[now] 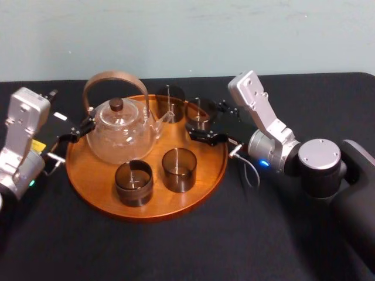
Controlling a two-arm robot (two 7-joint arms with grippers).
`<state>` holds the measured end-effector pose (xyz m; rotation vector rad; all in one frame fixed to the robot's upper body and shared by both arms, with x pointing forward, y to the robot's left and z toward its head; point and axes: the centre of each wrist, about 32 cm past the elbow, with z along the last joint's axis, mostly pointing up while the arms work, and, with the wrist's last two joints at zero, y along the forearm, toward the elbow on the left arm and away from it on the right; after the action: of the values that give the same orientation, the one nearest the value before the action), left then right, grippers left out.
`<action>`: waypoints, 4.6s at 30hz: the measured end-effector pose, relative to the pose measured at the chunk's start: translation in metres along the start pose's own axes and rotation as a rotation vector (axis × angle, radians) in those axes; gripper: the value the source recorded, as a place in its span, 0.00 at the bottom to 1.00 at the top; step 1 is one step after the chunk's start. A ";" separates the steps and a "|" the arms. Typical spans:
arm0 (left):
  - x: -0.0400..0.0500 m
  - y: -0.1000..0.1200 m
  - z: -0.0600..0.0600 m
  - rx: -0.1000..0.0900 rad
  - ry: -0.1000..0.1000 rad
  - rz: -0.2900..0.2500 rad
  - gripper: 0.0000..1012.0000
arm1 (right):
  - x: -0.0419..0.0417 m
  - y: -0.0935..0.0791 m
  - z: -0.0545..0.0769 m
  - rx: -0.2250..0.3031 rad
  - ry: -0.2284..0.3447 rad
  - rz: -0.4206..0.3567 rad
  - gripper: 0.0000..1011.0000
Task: Pick up the glass from the table and place it on the tray.
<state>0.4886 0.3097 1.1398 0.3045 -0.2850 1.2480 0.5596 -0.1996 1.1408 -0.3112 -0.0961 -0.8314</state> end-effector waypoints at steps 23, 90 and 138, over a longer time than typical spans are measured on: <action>0.0000 0.000 0.000 0.000 0.000 0.000 1.00 | -0.0075 0.012 -0.006 -0.024 0.000 0.020 0.91; 0.0000 0.000 0.000 0.000 0.000 0.000 1.00 | -0.0080 -0.028 -0.015 -0.104 0.020 0.006 0.99; 0.0000 0.000 0.000 0.000 0.000 0.000 1.00 | 0.0402 -0.096 -0.012 -0.024 0.055 -0.360 0.99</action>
<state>0.4886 0.3097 1.1398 0.3044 -0.2850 1.2480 0.5152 -0.2925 1.1603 -0.2974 -0.0918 -1.1978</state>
